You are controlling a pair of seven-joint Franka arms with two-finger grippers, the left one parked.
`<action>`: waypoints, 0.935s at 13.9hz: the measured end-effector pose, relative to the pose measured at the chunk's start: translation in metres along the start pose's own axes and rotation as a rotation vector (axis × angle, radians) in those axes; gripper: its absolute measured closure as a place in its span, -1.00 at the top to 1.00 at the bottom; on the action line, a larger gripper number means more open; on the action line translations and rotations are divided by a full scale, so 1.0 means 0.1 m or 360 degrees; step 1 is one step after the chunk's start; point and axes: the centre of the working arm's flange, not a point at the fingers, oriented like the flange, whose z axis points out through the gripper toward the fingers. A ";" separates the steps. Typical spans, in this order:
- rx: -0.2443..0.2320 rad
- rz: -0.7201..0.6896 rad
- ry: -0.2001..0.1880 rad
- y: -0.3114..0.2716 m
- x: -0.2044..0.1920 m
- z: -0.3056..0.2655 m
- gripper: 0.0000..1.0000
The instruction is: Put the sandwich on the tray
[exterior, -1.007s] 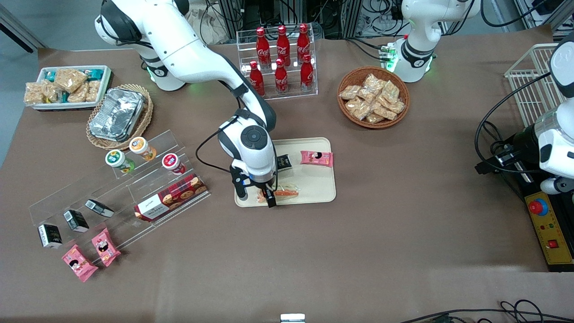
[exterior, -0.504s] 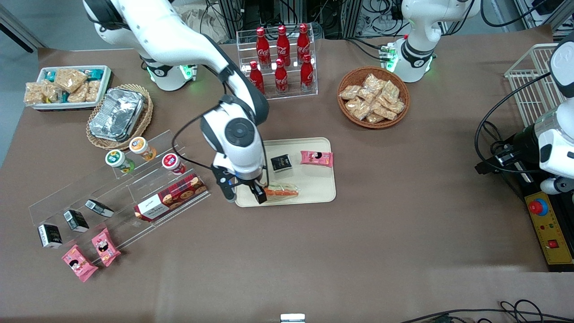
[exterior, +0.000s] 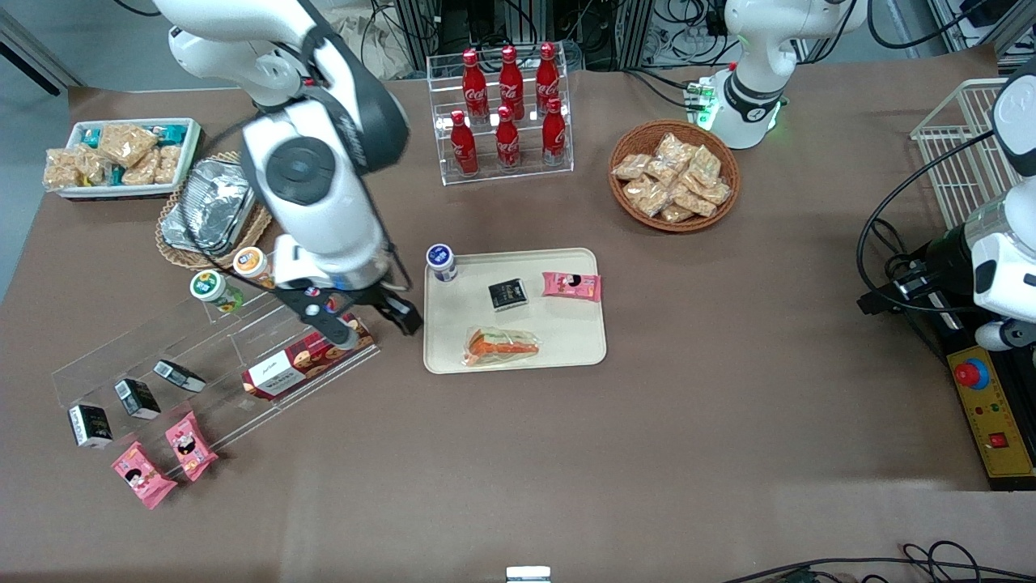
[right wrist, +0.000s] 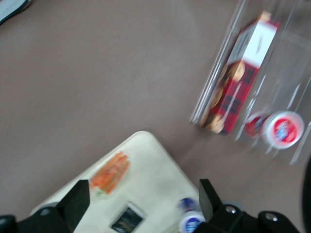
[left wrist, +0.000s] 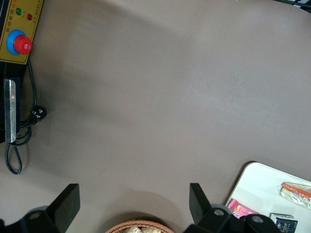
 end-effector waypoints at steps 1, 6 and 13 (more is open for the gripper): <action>0.0008 -0.0087 0.0003 0.16 0.13 -0.10 1.00; 0.0041 -0.0406 0.0057 1.02 0.77 -0.61 1.00; 0.0027 -0.0682 0.0121 1.89 1.38 -0.80 1.00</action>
